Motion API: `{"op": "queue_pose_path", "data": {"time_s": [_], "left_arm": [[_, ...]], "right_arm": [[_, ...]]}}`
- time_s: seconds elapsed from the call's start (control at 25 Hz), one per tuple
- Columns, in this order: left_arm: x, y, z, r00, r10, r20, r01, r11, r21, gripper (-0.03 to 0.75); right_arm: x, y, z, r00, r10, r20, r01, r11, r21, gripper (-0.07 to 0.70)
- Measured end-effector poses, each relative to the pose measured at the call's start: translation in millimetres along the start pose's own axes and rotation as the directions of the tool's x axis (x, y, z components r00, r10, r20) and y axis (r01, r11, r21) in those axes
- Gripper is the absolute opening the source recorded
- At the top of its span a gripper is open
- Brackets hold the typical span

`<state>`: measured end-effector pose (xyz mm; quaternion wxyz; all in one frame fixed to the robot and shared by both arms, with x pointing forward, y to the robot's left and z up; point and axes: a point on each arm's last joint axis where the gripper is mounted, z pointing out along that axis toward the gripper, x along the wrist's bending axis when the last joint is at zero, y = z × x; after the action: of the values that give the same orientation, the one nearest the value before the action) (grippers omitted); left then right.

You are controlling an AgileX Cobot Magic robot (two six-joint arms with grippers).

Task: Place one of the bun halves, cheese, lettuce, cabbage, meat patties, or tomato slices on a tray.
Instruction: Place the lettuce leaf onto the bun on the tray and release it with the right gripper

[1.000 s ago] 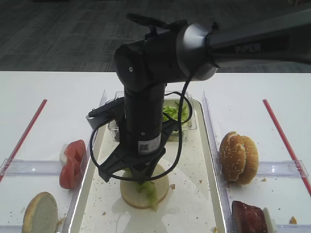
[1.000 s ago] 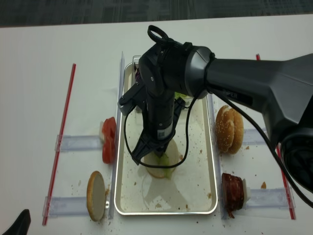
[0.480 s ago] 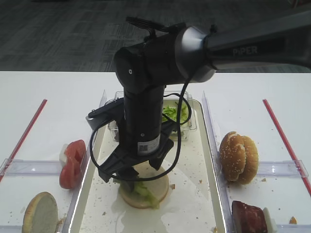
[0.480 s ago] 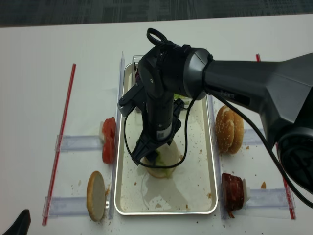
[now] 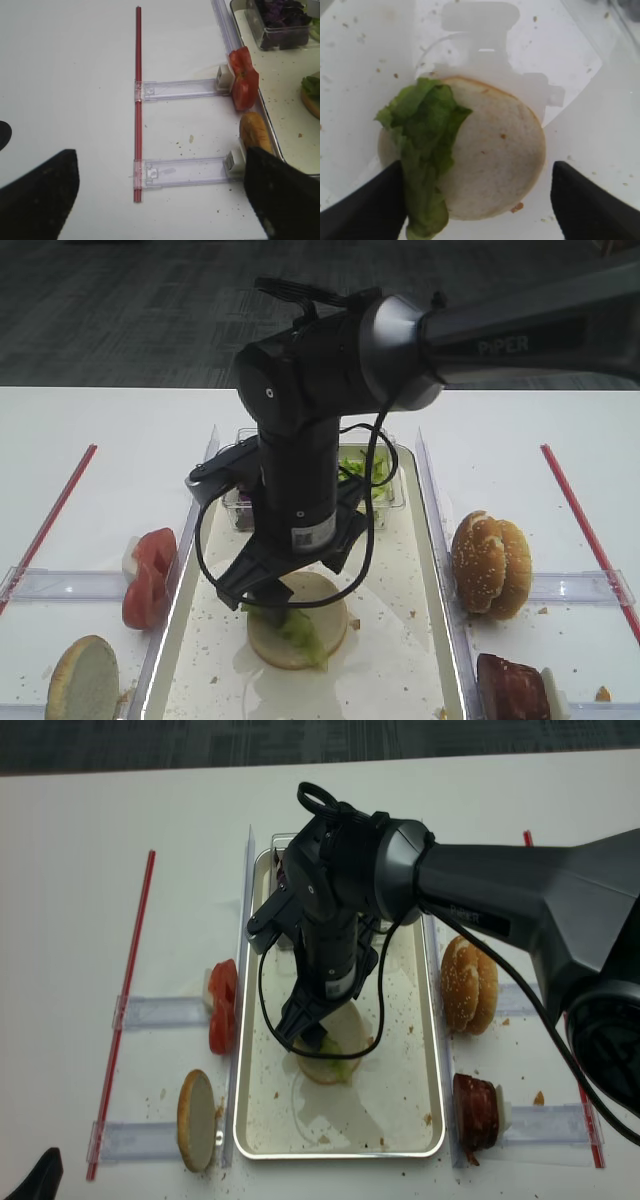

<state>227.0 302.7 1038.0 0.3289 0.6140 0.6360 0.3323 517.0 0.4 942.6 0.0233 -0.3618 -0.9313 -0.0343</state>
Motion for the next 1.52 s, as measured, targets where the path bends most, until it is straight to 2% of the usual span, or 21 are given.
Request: {"op": "queue_pose_path", "data": {"time_s": [0.56,1.52], "left_arm": [[0.0,0.0,0.0,1.0,0.0,0.0,0.0,1.0,0.0,0.615],[0.0,0.0,0.0,1.0,0.0,0.0,0.0,1.0,0.0,0.615]], "right_arm": [[-6.3,-2.2,-0.1,0.998,-0.009,0.069,0.007,1.0,0.024,0.593],[-5.6,-6.3,-1.4,0.998,0.004,0.063,-0.009,0.997,0.074,0.594]]}}
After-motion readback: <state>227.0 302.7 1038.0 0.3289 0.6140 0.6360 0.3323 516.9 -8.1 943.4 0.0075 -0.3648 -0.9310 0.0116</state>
